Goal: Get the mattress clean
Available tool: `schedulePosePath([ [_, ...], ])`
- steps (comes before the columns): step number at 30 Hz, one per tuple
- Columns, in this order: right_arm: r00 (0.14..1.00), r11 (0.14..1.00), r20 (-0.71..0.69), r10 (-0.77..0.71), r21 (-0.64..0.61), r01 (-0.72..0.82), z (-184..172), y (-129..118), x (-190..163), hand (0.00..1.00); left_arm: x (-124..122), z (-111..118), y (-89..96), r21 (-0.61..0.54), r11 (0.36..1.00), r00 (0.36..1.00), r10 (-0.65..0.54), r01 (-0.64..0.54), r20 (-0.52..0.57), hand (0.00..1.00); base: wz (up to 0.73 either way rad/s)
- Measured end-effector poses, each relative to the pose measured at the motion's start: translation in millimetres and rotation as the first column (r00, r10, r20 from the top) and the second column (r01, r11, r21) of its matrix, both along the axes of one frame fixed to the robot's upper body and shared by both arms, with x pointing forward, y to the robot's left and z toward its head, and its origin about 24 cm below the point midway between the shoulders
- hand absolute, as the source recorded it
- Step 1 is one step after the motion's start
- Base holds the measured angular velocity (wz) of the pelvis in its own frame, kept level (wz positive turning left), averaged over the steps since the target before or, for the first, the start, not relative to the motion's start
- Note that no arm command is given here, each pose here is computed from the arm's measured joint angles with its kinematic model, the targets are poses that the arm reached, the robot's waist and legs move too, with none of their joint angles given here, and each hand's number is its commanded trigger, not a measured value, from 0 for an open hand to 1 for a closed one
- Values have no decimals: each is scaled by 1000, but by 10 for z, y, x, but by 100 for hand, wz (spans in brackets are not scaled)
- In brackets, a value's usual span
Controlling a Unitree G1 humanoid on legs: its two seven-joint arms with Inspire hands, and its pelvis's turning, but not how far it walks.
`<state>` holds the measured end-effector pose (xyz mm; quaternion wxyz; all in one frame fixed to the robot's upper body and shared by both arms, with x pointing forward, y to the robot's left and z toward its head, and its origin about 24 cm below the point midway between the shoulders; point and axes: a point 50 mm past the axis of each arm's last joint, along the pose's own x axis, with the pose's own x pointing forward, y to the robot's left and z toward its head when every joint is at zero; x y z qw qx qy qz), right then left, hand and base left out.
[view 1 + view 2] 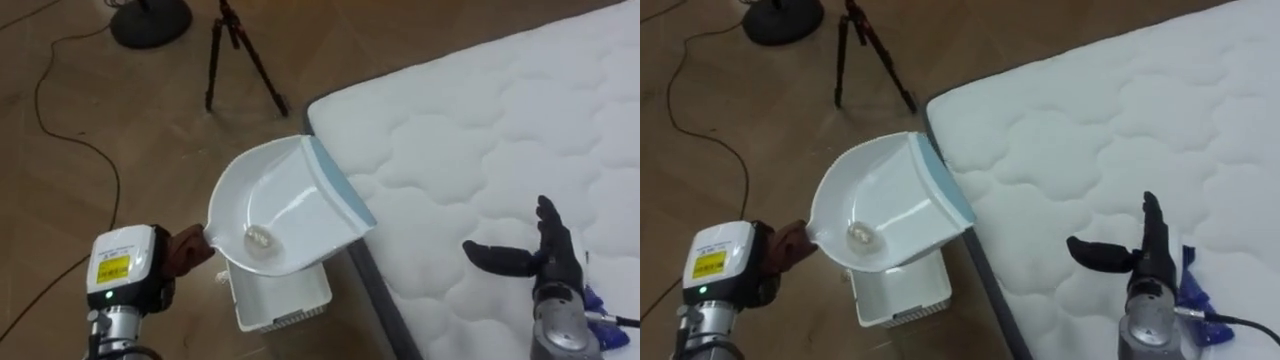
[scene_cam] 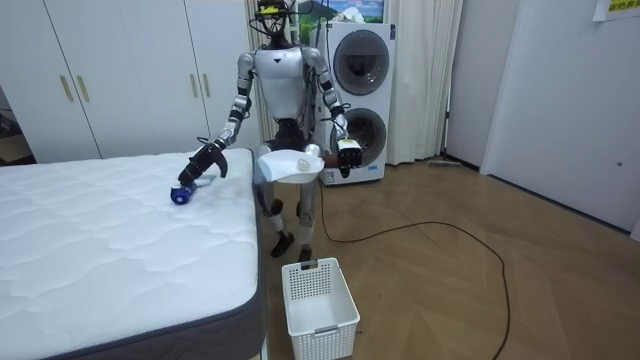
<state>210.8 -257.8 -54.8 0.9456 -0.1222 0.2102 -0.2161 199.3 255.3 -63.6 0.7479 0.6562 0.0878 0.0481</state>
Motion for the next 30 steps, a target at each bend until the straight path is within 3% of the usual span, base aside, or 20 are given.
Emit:
schedulePosePath([
  [4, 1000, 1000, -25, -7, 15, 7, -53, -6, -35, 0, 106, 78, 38, 19, 1000, 1000, -13, 13, 16, 100, 58],
  [14, 999, 999, -38, 34, 37, -33, -77, 1, -46, 0, 97, 88, 82, 36, 999, 1000, -29, 29, -3, 100, 41],
  [21, 996, 996, -45, 80, 47, -78, -85, 36, -32, 0, 83, 82, 135, 70, 998, 1000, -4, 5, -17, 100, 5],
  [30, 992, 996, -83, 94, -3, -94, -118, -6, -19, 0, 92, 146, 330, 160, 987, 999, -3, 9, -38, 100, 0],
])
